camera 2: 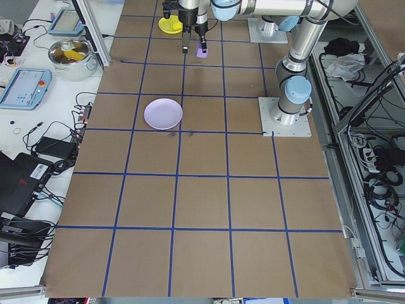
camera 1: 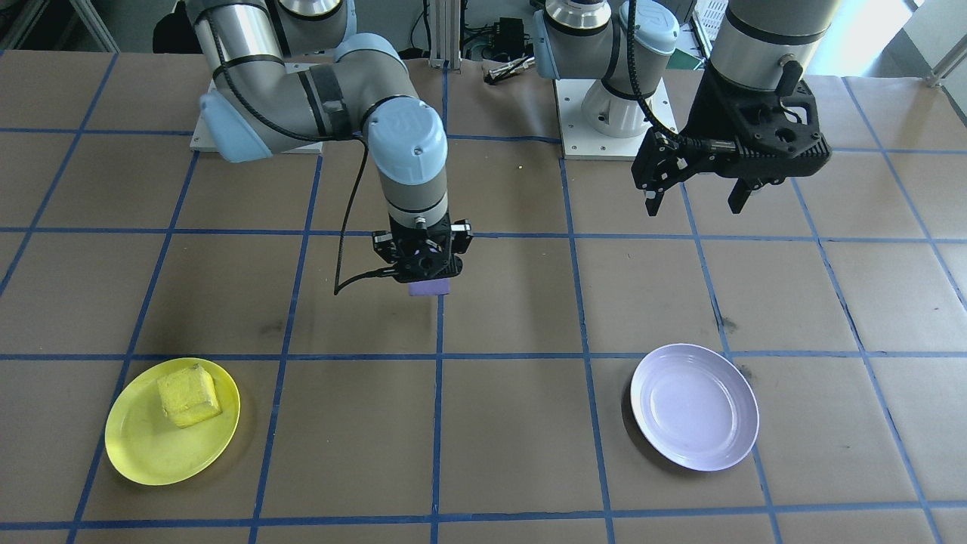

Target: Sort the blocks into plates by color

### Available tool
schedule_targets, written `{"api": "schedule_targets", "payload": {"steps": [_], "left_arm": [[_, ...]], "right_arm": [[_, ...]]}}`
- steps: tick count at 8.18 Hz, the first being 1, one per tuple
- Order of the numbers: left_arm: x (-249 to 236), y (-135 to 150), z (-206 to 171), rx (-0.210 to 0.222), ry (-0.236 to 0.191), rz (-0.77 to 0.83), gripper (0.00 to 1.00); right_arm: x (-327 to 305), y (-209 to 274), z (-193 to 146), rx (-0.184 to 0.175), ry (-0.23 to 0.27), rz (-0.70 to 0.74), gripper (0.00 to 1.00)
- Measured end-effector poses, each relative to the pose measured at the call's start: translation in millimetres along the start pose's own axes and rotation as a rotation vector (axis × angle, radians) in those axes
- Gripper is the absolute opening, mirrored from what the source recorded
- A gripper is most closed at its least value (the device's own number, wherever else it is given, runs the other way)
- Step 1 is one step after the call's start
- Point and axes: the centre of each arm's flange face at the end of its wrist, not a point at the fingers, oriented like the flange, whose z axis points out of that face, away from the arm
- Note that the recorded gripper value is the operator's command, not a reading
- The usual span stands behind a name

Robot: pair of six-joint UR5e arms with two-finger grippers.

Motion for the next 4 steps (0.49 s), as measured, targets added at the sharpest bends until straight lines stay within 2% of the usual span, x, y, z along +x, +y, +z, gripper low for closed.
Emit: {"api": "schedule_targets", "payload": {"steps": [1, 2, 3, 4], "left_arm": [[-7, 0, 1, -0.004, -0.003, -0.013, 1.00], [-12, 0, 3, -0.011, -0.004, -0.022, 1.00], [-14, 0, 4, -0.016, -0.005, -0.028, 1.00], [-15, 0, 4, -0.018, -0.005, -0.030, 1.00]], "right_arm": [[-38, -5, 11, 0.010, 0.004, -0.017, 0.26], [-71, -9, 20, 0.022, 0.004, -0.045, 0.66], [-97, -15, 28, 0.031, 0.003, -0.071, 1.00], [-112, -21, 33, 0.039, 0.008, -0.087, 1.00]]}}
